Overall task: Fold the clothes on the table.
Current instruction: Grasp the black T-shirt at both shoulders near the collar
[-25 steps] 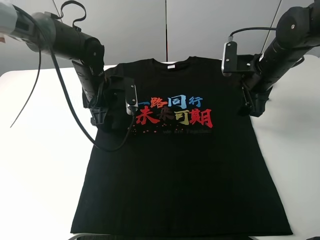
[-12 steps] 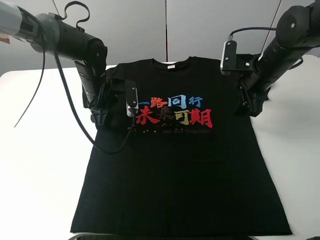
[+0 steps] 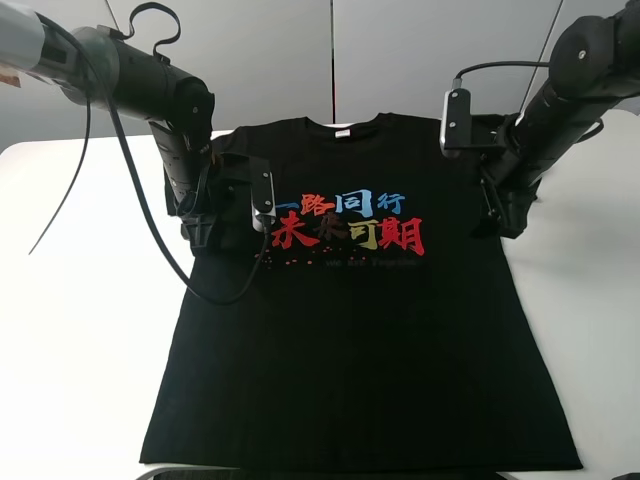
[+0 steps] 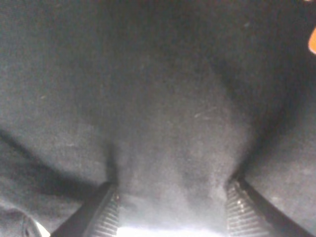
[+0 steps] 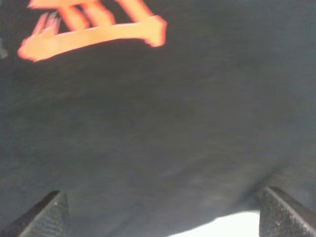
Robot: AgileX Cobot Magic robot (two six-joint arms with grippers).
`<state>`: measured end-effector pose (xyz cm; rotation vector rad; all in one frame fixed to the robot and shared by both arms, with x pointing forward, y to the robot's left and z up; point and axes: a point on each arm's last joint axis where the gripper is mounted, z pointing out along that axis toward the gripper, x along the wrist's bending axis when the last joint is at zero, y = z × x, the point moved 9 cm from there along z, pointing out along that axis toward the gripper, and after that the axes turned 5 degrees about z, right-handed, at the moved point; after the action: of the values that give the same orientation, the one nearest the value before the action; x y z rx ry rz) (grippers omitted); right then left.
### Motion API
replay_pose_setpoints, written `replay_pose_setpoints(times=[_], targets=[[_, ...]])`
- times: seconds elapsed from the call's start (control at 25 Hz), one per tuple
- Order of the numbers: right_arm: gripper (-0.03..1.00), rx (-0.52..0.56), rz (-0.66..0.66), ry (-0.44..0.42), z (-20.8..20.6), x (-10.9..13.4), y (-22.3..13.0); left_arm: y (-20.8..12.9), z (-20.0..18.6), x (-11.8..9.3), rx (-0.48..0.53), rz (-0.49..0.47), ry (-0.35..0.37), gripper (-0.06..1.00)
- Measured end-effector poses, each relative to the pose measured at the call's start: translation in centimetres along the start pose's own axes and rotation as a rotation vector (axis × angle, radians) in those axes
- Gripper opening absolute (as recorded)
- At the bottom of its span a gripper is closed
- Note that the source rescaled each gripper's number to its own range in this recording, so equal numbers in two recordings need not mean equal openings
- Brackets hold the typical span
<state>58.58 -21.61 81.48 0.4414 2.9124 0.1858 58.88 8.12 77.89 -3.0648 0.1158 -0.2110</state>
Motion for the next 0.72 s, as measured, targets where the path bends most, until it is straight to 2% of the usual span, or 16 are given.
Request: replay_pose_setpoints(times=[0.16, 0.48, 0.72], targets=[[0.83, 0.044, -0.049, 0.068, 2.4, 1.1, -0.9, 0.0, 0.0, 0.1, -0.002, -0.01, 0.003, 0.67], [0.83, 0.069, -0.092, 0.067, 3.4, 0.9, -1.4, 0.0, 0.0, 0.1, 0.0, -0.015, 0.003, 0.67], [0.83, 0.088, -0.091, 0.105, 4.2, 1.3, -1.6, 0.1, 0.0, 0.1, -0.003, -0.016, 0.004, 0.67]])
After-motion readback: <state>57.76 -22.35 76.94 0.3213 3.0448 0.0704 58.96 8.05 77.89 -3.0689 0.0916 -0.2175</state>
